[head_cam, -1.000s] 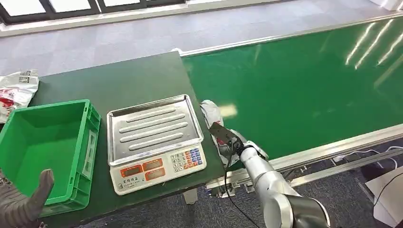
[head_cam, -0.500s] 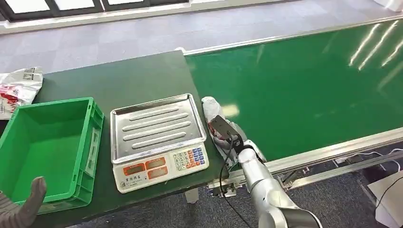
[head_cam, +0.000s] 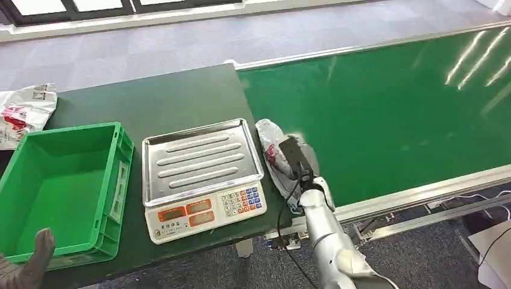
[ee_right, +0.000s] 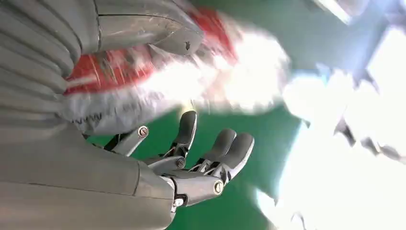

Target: Moved the parcel from conveyor to table for the left to box.

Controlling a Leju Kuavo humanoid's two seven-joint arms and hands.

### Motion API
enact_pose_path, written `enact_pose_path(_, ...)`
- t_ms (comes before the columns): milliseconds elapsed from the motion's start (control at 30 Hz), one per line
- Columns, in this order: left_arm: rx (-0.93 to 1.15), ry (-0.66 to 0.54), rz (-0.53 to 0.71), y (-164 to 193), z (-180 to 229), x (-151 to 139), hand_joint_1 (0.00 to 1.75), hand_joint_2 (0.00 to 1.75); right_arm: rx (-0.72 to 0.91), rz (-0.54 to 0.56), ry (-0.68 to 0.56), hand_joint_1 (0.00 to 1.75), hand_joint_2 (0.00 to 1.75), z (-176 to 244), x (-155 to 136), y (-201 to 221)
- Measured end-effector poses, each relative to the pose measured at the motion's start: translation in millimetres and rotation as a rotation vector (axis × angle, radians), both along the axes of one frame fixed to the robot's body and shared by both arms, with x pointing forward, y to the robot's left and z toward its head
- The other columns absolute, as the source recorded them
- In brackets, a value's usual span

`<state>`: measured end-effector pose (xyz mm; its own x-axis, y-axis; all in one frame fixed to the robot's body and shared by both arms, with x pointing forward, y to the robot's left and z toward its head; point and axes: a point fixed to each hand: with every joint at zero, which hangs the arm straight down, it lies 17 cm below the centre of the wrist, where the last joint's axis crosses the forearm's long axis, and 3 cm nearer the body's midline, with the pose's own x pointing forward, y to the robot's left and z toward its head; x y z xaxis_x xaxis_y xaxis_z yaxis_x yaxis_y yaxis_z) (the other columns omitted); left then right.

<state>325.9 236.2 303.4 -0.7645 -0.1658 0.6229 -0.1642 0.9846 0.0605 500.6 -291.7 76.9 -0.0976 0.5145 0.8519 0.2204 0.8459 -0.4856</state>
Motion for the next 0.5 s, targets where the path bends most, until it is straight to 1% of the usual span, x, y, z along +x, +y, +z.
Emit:
enact_pose_path(33, 0.0, 0.002, 0.004, -1.0, -0.3, -1.1, 0.0, 1.75, -0.018, -0.076, -0.08, 1.75, 1.75, 23.8, -6.1, -12.2)
enact_pose_path(67, 0.001, 0.005, 0.006, -2.1, -1.0, -1.6, 0.0, 1.75, -0.051, -0.151, -0.18, 1.75, 1.75, 56.9, -15.1, -25.1)
enact_pose_path(133, 0.003, 0.007, 0.009, -3.9, -1.2, -1.5, 0.0, 1.75, -0.112, -0.259, -0.325, 1.75, 1.75, 104.4, -38.3, -39.5)
enact_pose_path(200, 0.002, 0.01, 0.01, -5.4, -1.9, -0.7, 0.0, 1.75, -0.16, -0.329, -0.438, 1.75, 1.75, 141.5, -62.3, -42.5)
enact_pose_path(333, 0.001, 0.02, 0.009, -7.5, -5.0, 1.2, 0.0, 1.75, -0.202, -0.418, -0.598, 1.75, 1.75, 192.4, -96.8, -47.6)
enact_pose_path(500, 0.002, 0.029, 0.006, -9.0, -8.2, 2.7, 0.0, 1.75, -0.211, -0.436, -0.675, 1.75, 1.75, 218.1, -112.9, -47.8)
